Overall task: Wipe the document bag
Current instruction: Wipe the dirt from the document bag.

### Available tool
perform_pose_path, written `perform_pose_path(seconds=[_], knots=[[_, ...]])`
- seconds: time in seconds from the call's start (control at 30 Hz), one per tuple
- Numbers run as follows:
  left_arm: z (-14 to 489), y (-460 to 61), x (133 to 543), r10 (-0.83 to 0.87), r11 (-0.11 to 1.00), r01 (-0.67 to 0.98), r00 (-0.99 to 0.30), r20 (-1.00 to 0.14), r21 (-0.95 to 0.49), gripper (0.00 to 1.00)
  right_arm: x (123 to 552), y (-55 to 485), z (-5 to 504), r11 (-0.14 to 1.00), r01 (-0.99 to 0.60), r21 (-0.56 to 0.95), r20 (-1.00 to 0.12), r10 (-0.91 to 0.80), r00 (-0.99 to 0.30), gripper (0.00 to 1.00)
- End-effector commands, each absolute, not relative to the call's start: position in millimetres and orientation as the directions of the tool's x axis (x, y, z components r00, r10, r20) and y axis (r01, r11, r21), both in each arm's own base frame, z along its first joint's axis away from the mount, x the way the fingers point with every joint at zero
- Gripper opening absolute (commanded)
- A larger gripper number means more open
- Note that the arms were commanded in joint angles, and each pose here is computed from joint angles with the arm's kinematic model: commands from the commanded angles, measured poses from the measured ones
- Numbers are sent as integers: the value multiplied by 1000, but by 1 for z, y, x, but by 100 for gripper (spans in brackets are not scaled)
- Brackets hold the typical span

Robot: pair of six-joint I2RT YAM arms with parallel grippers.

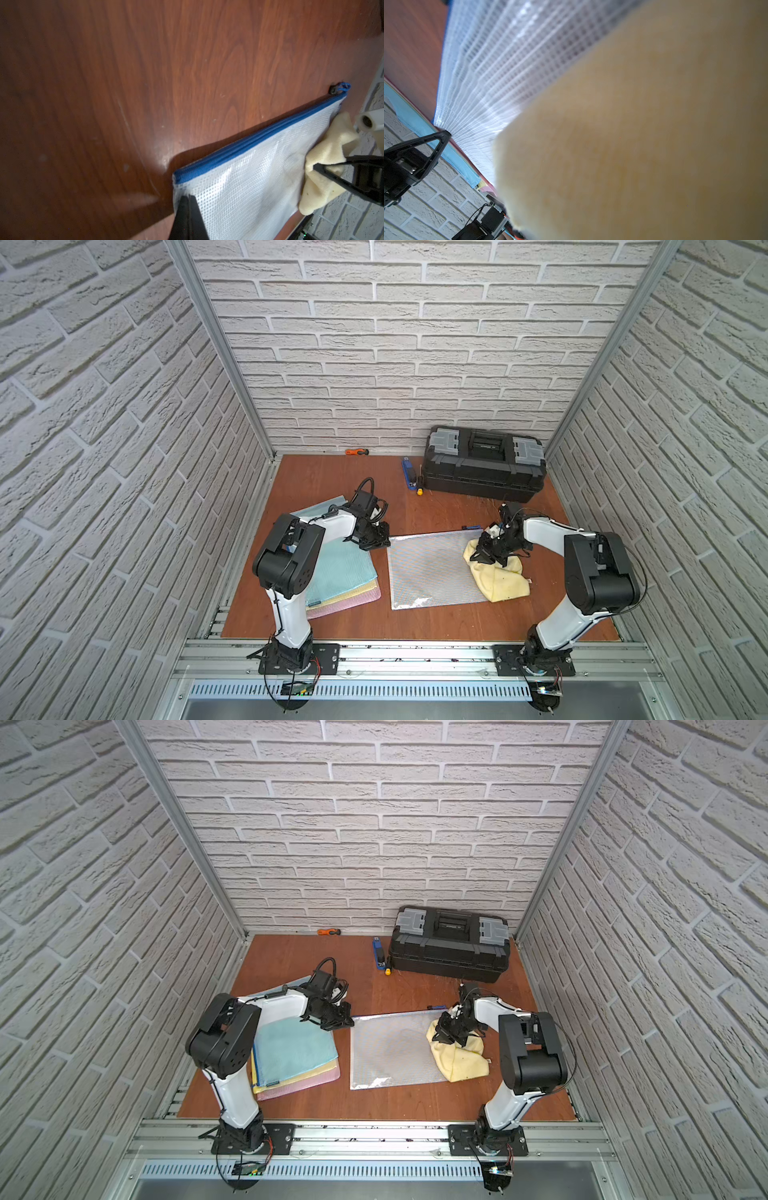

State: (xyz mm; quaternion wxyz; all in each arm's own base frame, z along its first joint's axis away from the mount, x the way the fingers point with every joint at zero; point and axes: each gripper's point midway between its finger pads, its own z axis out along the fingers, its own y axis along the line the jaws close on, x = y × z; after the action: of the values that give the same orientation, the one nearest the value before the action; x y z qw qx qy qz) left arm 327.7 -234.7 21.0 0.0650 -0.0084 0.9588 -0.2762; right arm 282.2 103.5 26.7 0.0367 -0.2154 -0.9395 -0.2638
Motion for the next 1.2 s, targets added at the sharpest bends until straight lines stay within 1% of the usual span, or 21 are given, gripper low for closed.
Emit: perform_pose_path(seconds=[0.0,0.1,0.23,0.33,0.43,0.57,0.73,0.9,1.17], knots=[[12,-223,316,-52,880,-6,-995,-84,-475,0,290,151,60,828,267,493,83,261,-962,2],[12,-227,316,-51,875,-7,-996,-78,-484,0,289,216,73,822,173,542,54,172,-984,2],[14,-229,316,-53,873,-7,-995,-81,-487,0,272,300,75,789,83,608,60,59,-996,2],[17,-228,317,-49,874,0,-995,-88,-485,0,258,336,69,774,78,629,78,36,-996,2],[19,-229,318,-48,872,3,-995,-92,-489,0,244,349,53,752,123,647,125,55,-991,2],[19,-230,319,-46,871,4,-995,-88,-491,0,219,337,25,770,181,612,195,74,-978,2],[20,-231,319,-42,868,9,-995,-91,-496,0,194,289,2,805,257,535,240,147,-960,2],[18,-230,318,-36,870,13,-995,-90,-493,0,189,236,6,803,330,496,231,245,-942,2],[11,-230,313,-37,869,1,-997,-69,-495,0,194,161,18,799,402,447,200,349,-916,2]])
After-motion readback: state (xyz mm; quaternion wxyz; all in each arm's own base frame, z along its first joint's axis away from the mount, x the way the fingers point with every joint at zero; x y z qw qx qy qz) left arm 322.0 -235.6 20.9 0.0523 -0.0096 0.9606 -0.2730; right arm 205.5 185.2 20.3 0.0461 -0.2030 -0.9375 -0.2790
